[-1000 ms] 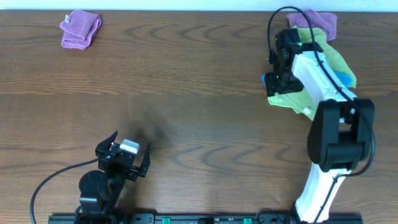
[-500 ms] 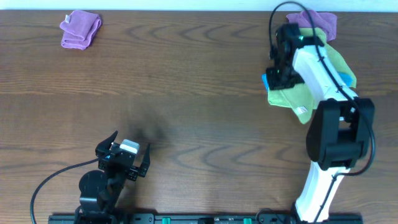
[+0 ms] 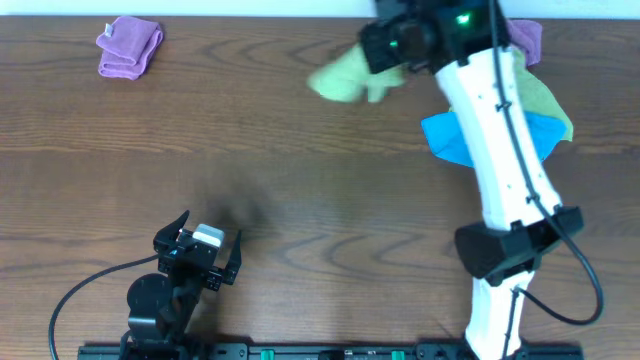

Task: Fold the cloth
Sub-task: 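Pull the green cloth left with the right gripper and lay it down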

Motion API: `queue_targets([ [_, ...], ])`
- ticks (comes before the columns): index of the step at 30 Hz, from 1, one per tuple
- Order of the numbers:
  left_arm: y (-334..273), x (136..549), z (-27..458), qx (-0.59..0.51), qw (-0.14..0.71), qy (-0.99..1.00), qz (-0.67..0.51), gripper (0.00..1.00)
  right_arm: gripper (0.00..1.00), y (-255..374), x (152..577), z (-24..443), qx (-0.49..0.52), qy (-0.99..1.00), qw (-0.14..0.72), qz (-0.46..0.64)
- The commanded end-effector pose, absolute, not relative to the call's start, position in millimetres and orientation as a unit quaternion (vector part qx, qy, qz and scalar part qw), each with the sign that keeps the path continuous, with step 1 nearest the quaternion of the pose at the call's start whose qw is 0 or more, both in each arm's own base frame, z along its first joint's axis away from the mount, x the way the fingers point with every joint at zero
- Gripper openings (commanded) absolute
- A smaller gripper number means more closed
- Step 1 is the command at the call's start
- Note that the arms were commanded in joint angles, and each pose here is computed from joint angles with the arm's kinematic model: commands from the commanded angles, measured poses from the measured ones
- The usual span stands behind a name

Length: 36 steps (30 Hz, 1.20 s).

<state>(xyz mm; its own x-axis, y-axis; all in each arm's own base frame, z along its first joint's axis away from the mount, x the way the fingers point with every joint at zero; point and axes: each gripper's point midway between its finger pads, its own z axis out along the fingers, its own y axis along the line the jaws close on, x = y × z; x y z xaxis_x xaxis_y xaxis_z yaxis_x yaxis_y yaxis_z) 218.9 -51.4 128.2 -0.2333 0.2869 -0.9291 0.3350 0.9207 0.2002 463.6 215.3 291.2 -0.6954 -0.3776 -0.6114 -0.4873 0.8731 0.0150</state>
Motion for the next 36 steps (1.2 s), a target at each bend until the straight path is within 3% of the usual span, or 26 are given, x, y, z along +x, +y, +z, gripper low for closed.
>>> queue_targets([
  [1, -51.6, 218.5, 118.3, 0.201, 0.578, 0.790, -0.020, 0.95, 0.01, 216.6, 458.3, 300.8, -0.255, 0.909, 0.324, 0.056],
  [7, -51.6, 218.5, 118.3, 0.201, 0.578, 0.790, -0.020, 0.95, 0.01, 142.7, 480.2, 307.7, -0.082, 0.929, 0.350, -0.085],
  [10, -51.6, 218.5, 118.3, 0.201, 0.578, 0.790, -0.020, 0.95, 0.02, 135.0, 480.6, 307.7, -0.027, 0.932, 0.353, -0.079],
  [16, -51.6, 218.5, 118.3, 0.201, 0.578, 0.790, -0.020, 0.95, 0.02, 206.9, 457.8, 299.3, -0.099, 0.940, 0.324, 0.040],
  [22, -51.6, 218.5, 118.3, 0.201, 0.578, 0.790, -0.020, 0.95, 0.01, 309.3, 398.4, 299.0, -0.219, 0.921, 0.295, 0.131],
  [26, -51.6, 218.5, 118.3, 0.201, 0.578, 0.790, -0.020, 0.95, 0.01, 312.2, 391.5, 297.6, -0.246, 0.915, 0.311, 0.076],
  [30, -51.6, 218.5, 118.3, 0.201, 0.578, 0.790, -0.020, 0.95, 0.02, 257.6, 412.8, 282.8, -0.204, 0.929, 0.305, -0.044],
  [31, -51.6, 218.5, 118.3, 0.201, 0.578, 0.790, -0.020, 0.95, 0.21, 233.5, 418.0, 269.0, -0.191, 0.937, 0.280, -0.083],
  [32, -51.6, 218.5, 118.3, 0.201, 0.578, 0.790, -0.020, 0.95, 0.61, 208.8, 420.2, 252.7, -0.180, 0.945, 0.246, -0.115],
  [34, -51.6, 218.5, 118.3, 0.201, 0.578, 0.790, -0.020, 0.95, 0.98, 182.4, 417.4, 230.2, -0.161, 0.959, 0.193, -0.129],
  [36, -51.6, 218.5, 118.3, 0.201, 0.578, 0.790, -0.020, 0.95, 0.99, 178.2, 413.1, 214.0, -0.150, 0.973, 0.153, -0.087],
])
